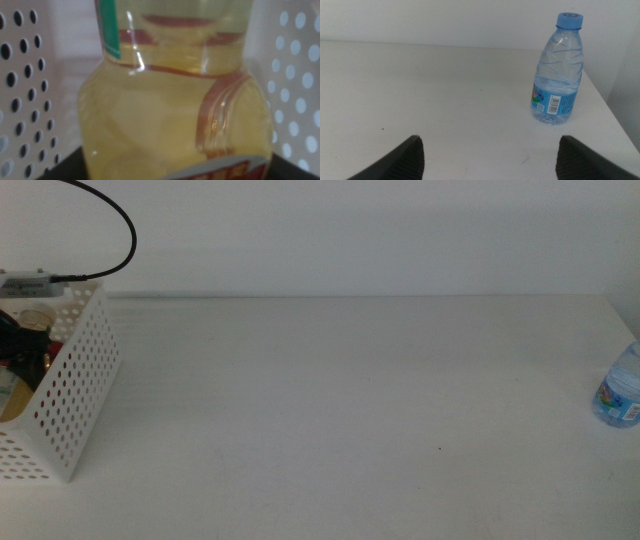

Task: Use arms to grab the bottles and put them into the dustbin to the left of the table.

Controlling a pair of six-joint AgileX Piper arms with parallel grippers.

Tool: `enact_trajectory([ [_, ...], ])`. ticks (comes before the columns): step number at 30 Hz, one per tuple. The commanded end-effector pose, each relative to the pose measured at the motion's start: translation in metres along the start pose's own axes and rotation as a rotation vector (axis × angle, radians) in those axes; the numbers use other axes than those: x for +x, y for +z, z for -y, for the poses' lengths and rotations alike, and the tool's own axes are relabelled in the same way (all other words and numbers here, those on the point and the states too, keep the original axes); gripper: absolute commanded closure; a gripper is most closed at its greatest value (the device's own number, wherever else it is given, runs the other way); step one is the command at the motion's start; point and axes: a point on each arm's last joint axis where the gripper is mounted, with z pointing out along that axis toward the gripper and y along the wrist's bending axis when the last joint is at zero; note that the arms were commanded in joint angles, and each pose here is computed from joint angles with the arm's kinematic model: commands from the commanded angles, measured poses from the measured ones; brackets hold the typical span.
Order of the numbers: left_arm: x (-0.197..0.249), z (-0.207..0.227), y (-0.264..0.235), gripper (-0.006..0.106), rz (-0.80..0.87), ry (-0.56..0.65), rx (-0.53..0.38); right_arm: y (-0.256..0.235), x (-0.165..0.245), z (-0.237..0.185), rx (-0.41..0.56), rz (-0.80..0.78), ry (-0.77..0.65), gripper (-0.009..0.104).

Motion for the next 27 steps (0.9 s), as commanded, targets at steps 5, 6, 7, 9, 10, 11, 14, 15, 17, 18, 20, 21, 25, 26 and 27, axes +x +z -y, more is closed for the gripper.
enact_trajectory([
  [5,0.0,0.007,-0.034,0.01,0.085,-0.018,0.025,-0.003,-0.01,0.0,0.007,0.106,-0.021,0.016],
  [6,0.0,0.007,-0.038,0.01,0.088,-0.023,0.024,-0.003,-0.01,0.0,0.007,0.106,-0.021,0.016],
  [7,0.0,0.007,-0.043,0.01,0.096,-0.033,0.023,-0.003,-0.01,0.0,0.007,0.106,-0.021,0.016],
  [9,0.0,0.008,-0.056,0.01,0.125,-0.056,0.017,-0.003,-0.01,0.0,0.007,0.106,-0.021,0.016],
  [10,0.001,0.009,-0.064,0.01,0.143,-0.067,0.014,-0.003,-0.01,0.0,0.007,0.106,-0.021,0.016],
  [11,0.002,0.009,-0.073,0.01,0.163,-0.076,0.009,-0.003,-0.01,0.0,0.007,0.106,-0.021,0.016],
  [14,0.01,0.014,-0.098,0.01,0.226,-0.091,0.005,-0.003,-0.01,0.0,0.007,0.106,-0.021,0.016],
  [15,0.012,0.017,-0.106,0.01,0.25,-0.1,0.01,-0.003,-0.01,0.0,0.007,0.106,-0.021,0.016],
  [17,0.018,0.024,-0.121,0.01,0.286,-0.096,0.022,-0.003,-0.01,0.0,0.007,0.106,-0.021,0.016],
  [18,0.02,0.03,-0.128,0.01,0.299,-0.086,0.033,-0.003,-0.01,0.0,0.007,0.106,-0.021,0.016],
  [20,0.025,0.045,-0.142,0.01,0.337,-0.058,0.052,-0.003,-0.01,0.0,0.007,0.106,-0.021,0.016],
  [21,0.026,0.051,-0.149,0.01,0.371,-0.051,0.052,-0.003,-0.01,0.0,0.007,0.106,-0.021,0.016],
  [25,0.035,0.078,-0.176,0.01,0.47,0.002,0.069,-0.003,-0.01,0.0,0.007,0.106,-0.021,0.016],
  [26,0.037,0.083,-0.181,0.01,0.49,0.014,0.075,-0.003,-0.01,0.0,0.007,0.106,-0.021,0.016],
  [27,0.04,0.089,-0.187,0.01,0.512,0.031,0.08,-0.003,-0.01,0.0,0.007,0.106,-0.021,0.016],
])
